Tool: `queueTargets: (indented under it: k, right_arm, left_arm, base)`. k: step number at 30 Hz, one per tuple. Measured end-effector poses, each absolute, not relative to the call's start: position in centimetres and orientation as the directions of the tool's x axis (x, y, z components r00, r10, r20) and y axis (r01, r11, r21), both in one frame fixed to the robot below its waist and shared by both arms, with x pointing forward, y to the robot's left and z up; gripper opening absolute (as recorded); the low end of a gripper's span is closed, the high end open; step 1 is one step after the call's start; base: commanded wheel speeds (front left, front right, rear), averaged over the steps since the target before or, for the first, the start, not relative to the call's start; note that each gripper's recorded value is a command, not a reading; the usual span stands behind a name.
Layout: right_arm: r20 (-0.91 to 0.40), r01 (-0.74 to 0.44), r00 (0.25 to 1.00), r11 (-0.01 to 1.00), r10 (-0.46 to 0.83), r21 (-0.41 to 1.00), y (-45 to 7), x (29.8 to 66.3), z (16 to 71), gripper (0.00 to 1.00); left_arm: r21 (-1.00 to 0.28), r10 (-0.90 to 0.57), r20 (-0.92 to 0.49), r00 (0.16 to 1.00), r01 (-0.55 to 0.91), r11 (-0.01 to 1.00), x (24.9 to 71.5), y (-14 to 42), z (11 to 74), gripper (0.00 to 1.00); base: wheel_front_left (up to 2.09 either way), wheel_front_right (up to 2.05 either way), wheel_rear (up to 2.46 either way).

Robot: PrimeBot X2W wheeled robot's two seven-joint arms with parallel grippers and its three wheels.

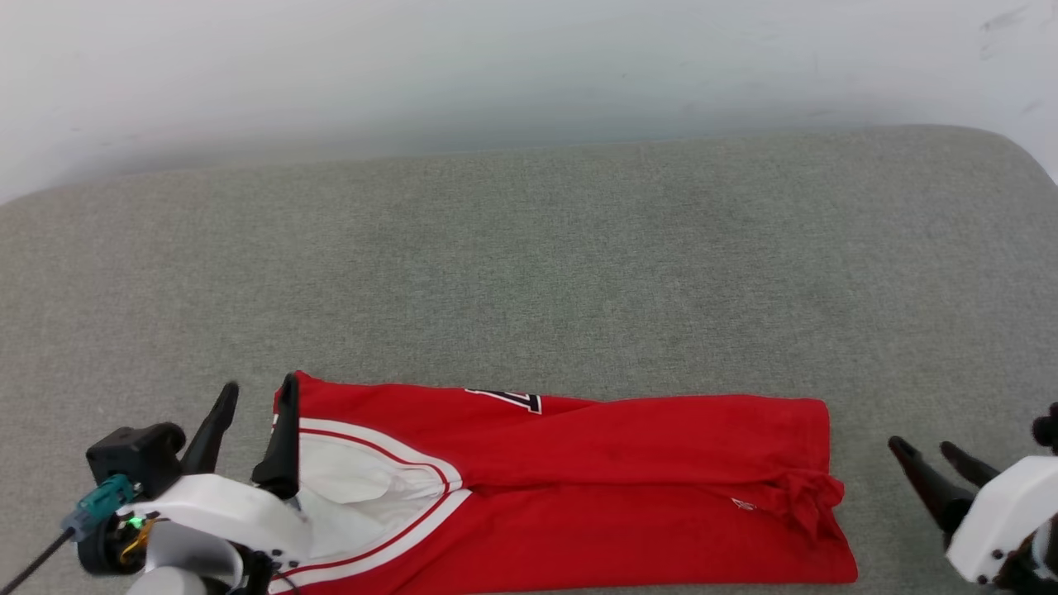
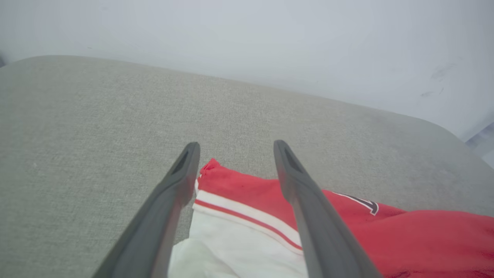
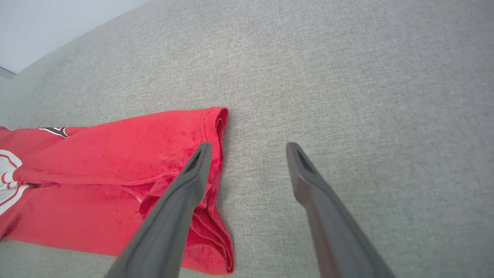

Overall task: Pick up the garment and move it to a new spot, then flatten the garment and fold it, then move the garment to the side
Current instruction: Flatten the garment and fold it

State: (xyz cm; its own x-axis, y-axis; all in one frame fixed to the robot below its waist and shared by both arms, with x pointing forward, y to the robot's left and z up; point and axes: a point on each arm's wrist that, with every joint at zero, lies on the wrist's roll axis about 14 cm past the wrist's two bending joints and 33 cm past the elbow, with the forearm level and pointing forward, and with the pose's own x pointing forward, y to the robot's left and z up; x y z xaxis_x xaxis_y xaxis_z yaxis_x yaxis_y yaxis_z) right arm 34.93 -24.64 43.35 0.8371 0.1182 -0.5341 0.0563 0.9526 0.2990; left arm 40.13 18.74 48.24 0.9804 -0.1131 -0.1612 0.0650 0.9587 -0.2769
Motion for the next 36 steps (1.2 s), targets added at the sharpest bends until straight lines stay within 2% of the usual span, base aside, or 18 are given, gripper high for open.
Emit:
queueTargets:
  k: [7, 11, 20, 26, 27, 28, 29, 36]
  right_arm:
    - [-0.603, 0.084, 0.791, 0.957, 0.105, 0.277, -26.1, 35.2, 44.1, 1.0]
    - [-0.663, 0.06, 0.73, 0.951, 0.165, 0.302, -23.8, 35.3, 42.9, 1.0]
    - [-0.743, 0.052, 0.594, 0.907, 0.309, 0.419, -18.0, 35.2, 38.0, 1.0]
    - [-0.772, 0.064, 0.524, 0.887, 0.359, 0.456, -16.4, 34.7, 35.8, 1.0]
    - [-0.774, 0.065, 0.52, 0.887, 0.361, 0.457, -16.4, 34.7, 35.7, 0.48]
    - [-0.773, 0.062, 0.521, 0.887, 0.363, 0.458, -16.3, 34.8, 35.7, 0.2]
    - [-0.771, 0.061, 0.522, 0.885, 0.366, 0.461, -16.2, 34.8, 35.7, 0.0]
    - [-0.747, 0.02, 0.557, 0.893, 0.364, 0.449, -16.3, 35.4, 36.8, 0.0]
  left_arm:
    - [-0.203, -0.1, 0.059, 0.993, 0.11, 0.973, 40.6, 17.3, 52.9, 1.0]
    - [-0.154, -0.07, 0.132, 0.989, 0.091, 0.984, 40.1, 17.4, 54.4, 1.0]
    - [-0.146, -0.029, 0.129, 0.991, 0.048, 0.988, 39.4, 18.2, 53.9, 1.0]
    - [-0.142, -0.004, 0.109, 0.994, 0.019, 0.99, 39.1, 18.9, 53.1, 1.0]
    - [-0.14, -0.002, 0.109, 0.994, 0.018, 0.99, 39.1, 19.0, 53.1, 1.0]
    - [-0.135, -0.003, 0.107, 0.994, 0.017, 0.991, 39.1, 19.0, 53.0, 1.0]
    - [-0.133, -0.002, 0.107, 0.994, 0.016, 0.991, 39.1, 19.0, 53.0, 1.0]
    - [-0.112, -0.022, 0.109, 0.994, 0.034, 0.993, 39.0, 18.7, 52.9, 1.0]
  base:
    - [0.0, 0.0, 0.0]
    - [0.0, 0.0, 0.0]
    - [0.0, 0.0, 0.0]
    - [0.0, 0.0, 0.0]
    - [0.0, 0.0, 0.0]
    - [0.0, 0.0, 0.0]
    - [0.0, 0.0, 0.0]
    - [0.0, 0.0, 0.0]
